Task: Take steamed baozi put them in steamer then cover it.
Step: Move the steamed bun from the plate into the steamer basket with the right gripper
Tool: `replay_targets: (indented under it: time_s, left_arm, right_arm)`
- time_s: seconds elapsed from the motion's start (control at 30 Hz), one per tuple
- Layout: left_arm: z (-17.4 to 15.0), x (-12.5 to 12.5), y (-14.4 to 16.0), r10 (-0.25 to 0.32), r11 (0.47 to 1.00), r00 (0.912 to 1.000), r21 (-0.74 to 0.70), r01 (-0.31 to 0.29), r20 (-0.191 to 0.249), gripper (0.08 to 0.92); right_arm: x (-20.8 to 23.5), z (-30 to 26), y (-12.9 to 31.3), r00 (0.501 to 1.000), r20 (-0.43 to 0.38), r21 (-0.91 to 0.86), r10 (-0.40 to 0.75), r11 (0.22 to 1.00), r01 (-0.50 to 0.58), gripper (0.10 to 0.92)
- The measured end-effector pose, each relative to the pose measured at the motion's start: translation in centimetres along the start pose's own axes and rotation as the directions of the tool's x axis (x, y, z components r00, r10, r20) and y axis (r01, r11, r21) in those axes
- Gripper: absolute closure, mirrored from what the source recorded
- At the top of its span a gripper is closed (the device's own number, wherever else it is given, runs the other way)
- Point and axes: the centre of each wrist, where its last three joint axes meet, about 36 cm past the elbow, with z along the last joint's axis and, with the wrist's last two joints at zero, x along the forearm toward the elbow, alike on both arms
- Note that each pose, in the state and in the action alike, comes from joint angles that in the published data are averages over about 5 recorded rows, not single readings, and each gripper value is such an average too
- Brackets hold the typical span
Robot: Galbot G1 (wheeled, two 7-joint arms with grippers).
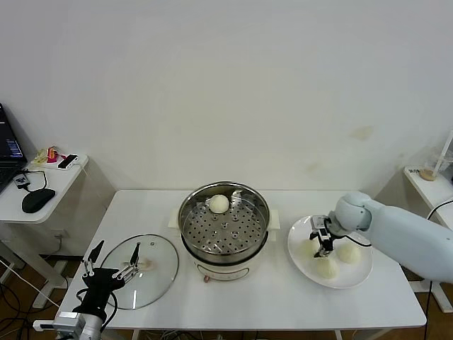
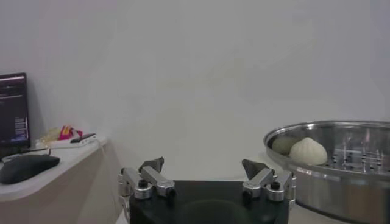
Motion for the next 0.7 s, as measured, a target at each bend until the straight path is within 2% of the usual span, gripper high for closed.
replay_targets:
  time_s: [0.37, 0.7]
  left_arm:
    - [-0.5, 0.0, -0.1, 0.01, 1.0, 0.9999, -0.004, -0.01, 0.014, 0.177]
    - [-0.8, -0.4, -0.1, 0.015, 1.0, 0.9995, -0.007, -0.015, 0.026, 0.177]
  right_arm:
    - [7.3, -0.6, -1.2, 0.996, 0.039, 0.0, 0.078, 0.997, -0.078, 0.435]
    - [14.3, -7.0, -3.7, 0.98, 0.129, 0.043, 0.15, 0.987, -0.157, 0.428]
